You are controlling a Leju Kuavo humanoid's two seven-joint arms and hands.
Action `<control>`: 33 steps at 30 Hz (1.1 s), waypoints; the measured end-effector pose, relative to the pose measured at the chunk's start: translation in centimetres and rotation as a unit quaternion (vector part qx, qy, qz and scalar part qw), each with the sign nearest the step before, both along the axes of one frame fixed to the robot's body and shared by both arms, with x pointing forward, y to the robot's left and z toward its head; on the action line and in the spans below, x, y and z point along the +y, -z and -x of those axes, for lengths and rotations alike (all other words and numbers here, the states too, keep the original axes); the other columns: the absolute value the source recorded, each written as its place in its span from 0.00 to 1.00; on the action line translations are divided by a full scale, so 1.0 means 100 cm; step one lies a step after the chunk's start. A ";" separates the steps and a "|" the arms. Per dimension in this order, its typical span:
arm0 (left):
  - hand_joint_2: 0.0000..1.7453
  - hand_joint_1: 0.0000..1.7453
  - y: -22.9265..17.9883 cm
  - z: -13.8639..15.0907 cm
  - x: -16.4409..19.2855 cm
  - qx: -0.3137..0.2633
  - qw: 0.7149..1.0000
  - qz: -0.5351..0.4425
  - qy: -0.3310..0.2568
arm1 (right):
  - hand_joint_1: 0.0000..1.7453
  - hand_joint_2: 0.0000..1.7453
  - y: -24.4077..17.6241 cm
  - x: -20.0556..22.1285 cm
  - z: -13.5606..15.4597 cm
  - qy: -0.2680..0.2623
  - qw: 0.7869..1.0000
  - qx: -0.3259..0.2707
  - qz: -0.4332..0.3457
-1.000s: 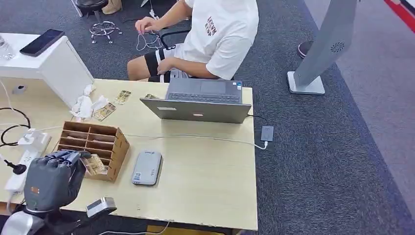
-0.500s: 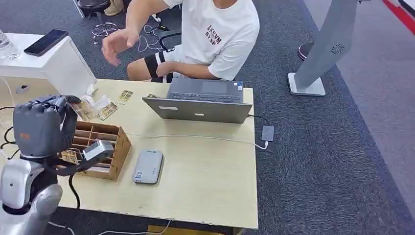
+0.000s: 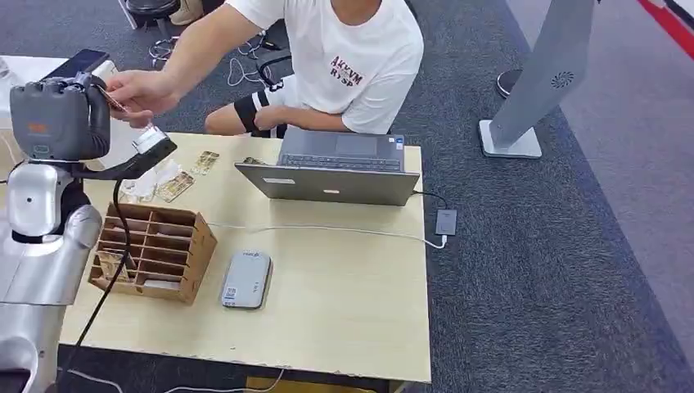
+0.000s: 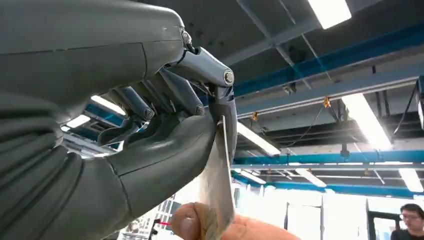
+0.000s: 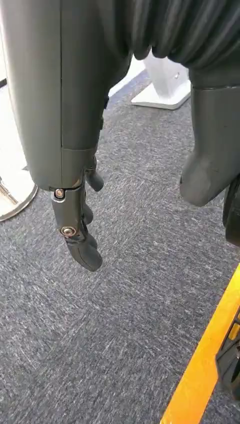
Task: Pass the card to the sensor for recognition and then transmit it.
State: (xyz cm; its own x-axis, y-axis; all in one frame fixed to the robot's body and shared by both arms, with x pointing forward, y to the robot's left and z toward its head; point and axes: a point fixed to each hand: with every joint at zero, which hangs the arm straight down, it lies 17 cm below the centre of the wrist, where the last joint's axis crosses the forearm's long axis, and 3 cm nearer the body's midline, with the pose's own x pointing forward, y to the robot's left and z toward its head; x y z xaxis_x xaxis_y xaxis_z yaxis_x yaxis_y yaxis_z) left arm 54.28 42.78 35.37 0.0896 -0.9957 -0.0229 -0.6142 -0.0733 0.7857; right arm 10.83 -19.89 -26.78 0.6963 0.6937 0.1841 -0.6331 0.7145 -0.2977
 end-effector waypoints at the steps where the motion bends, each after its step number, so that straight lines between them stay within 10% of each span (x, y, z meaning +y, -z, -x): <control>1: 0.00 0.00 0.003 -0.001 0.003 0.003 1.000 0.002 -0.005 | 0.00 1.00 0.000 0.000 0.000 0.000 1.000 0.000 0.000; 15: 0.00 0.00 0.035 0.017 0.006 -0.006 0.999 0.035 0.011 | 0.00 1.00 0.002 -0.005 0.010 0.004 1.000 0.008 0.005; 16: 1.00 0.00 0.036 0.024 0.004 -0.014 0.999 0.045 0.023 | 0.00 1.00 0.003 -0.007 0.013 0.005 1.000 0.010 0.006; 21: 1.00 0.00 0.040 0.054 -0.003 -0.043 0.987 0.123 0.095 | 0.00 1.00 0.005 -0.010 0.023 0.008 1.000 0.019 0.009; 29: 1.00 0.00 0.036 0.152 0.023 -0.102 0.887 0.358 0.272 | 0.00 1.00 0.007 -0.015 0.041 0.020 0.999 0.027 0.020; 33: 1.00 0.00 0.032 0.216 0.084 -0.161 0.736 0.549 0.362 | 0.00 1.00 0.007 -0.016 0.045 0.024 0.999 0.023 0.023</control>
